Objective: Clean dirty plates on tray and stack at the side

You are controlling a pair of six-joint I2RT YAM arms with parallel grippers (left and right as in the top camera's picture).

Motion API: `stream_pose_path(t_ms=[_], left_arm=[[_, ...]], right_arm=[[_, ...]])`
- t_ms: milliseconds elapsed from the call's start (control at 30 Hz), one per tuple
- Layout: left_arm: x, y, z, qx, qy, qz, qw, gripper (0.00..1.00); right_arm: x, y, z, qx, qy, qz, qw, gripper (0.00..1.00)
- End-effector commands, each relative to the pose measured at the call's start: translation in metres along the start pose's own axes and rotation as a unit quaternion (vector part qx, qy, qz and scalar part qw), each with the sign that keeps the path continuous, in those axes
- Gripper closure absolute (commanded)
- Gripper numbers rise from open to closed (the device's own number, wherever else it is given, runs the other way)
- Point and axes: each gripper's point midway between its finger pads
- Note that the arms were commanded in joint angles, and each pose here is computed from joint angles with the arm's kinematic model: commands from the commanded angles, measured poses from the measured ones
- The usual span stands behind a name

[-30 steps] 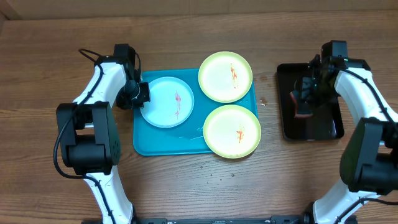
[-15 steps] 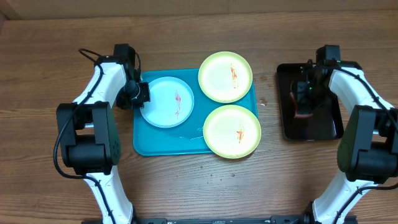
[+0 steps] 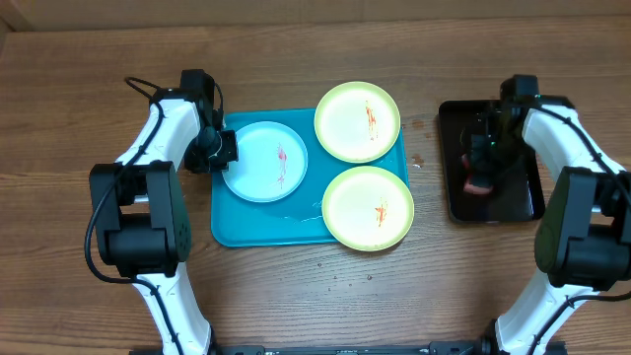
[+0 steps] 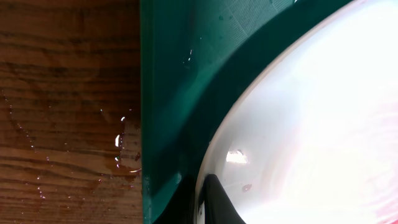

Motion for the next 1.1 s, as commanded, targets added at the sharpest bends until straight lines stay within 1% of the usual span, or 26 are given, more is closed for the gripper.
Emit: stream_pose_path(t_ms=[0, 133, 200, 367, 500, 633, 700, 833, 1067], left_arm=[[0.004, -0.009, 0.0, 0.005, -0.001, 0.014, 1.0, 0.96], [0.004, -0.009, 0.0, 0.006, -0.001, 0.014, 1.0, 0.96], [0.004, -0.009, 0.0, 0.006, -0.001, 0.014, 1.0, 0.96], [0.001, -0.01, -0.001, 0.008, -0.001, 0.006, 1.0, 0.96], [-0.01, -0.008, -0.005, 0.019, -0.005, -0.026, 0.999, 0.96], [-0.024, -0.004, -0.015, 0.043, -0.026, -0.071, 0.996, 0.96], [-0.021, -0.003, -0.021, 0.056, -0.023, -0.066, 0.996, 0.96], [-0.013, -0.002, -0.03, 0.076, -0.026, -0.06, 0.995, 0.96], [-0.008, -0.001, -0.031, 0.081, -0.02, -0.059, 0.995, 0.96]], right_arm=[[0.022, 0.067, 0.042, -0.079, -0.005, 0.058, 0.995, 0.96], [0.056, 0.118, 0.061, -0.128, 0.012, 0.128, 0.983, 0.96], [0.087, 0.139, 0.07, -0.145, 0.015, 0.167, 0.975, 0.96], [0.155, 0.141, 0.074, -0.145, 0.055, 0.213, 0.965, 0.96], [0.222, 0.143, 0.077, -0.157, 0.083, 0.232, 0.956, 0.96], [0.276, 0.136, 0.077, -0.169, 0.091, 0.221, 0.956, 0.96], [0.297, 0.127, 0.076, -0.172, 0.096, 0.21, 0.958, 0.96], [0.324, 0.104, 0.072, -0.158, 0.099, 0.209, 0.96, 0.96], [0.353, 0.046, 0.062, -0.112, 0.114, 0.202, 0.966, 0.96]])
Point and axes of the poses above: each gripper's point midway between its finger pads, its own y axis back along the fingers, its own x axis along the line the jaws close on, z = x × y, and after that the axes turned 12 degrees about y, right-handed
